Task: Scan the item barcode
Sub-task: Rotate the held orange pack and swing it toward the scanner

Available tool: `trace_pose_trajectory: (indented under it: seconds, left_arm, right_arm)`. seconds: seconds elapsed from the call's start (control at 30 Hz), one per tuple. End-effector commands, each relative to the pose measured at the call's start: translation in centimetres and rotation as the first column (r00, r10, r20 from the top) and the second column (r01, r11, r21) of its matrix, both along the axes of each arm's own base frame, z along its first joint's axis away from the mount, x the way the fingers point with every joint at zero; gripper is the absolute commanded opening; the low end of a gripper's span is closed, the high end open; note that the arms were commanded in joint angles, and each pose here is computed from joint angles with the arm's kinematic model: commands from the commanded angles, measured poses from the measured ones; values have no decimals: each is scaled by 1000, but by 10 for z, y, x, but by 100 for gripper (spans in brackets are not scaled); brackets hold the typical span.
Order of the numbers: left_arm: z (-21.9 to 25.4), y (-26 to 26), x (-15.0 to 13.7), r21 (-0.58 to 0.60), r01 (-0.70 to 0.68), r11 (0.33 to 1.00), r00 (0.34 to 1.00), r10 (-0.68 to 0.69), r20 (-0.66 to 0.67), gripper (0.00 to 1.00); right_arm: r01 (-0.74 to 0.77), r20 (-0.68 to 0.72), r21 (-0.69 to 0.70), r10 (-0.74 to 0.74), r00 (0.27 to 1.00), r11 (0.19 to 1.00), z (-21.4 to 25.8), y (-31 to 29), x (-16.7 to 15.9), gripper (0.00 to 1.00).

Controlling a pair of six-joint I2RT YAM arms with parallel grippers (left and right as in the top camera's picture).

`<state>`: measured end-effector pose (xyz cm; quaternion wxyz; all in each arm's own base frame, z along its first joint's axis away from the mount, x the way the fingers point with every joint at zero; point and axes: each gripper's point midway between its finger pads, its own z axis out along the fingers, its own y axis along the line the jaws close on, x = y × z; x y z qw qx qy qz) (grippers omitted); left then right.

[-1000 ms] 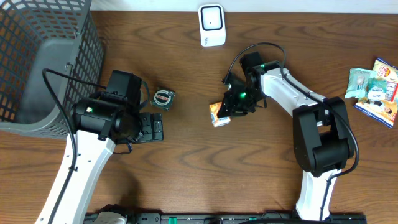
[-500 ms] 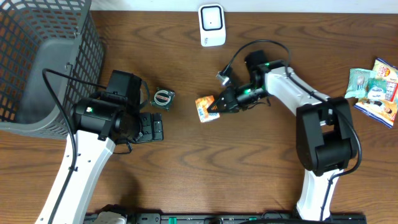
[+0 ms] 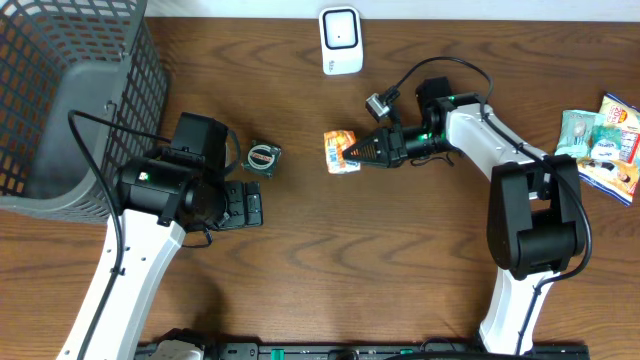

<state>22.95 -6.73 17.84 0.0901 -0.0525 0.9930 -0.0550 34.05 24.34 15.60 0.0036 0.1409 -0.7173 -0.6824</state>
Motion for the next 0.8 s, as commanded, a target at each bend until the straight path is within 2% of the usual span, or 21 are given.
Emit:
trace_pose_trajectory:
  seconds: [0.0, 0.23, 0.5, 0.77]
  left_arm:
    - [0, -1, 0, -9, -10, 1000, 1000, 10, -6, 98]
    - [0, -1, 0, -9, -10, 1000, 1000, 10, -6, 98]
    - [0, -1, -1, -9, -10, 1000, 1000, 10, -6, 97]
    - [0, -1, -1, -9, -10, 1000, 1000, 10, -6, 98]
  right_arm:
    - [4, 66, 75, -9, 998, 997, 32, -3, 0, 1]
    - [26, 160, 93, -41, 986, 995, 63, -16, -7, 1]
    - [44, 341, 120, -83, 936, 992, 105, -31, -15, 1]
    - [44, 350, 112, -81, 933, 993, 104, -31, -15, 1]
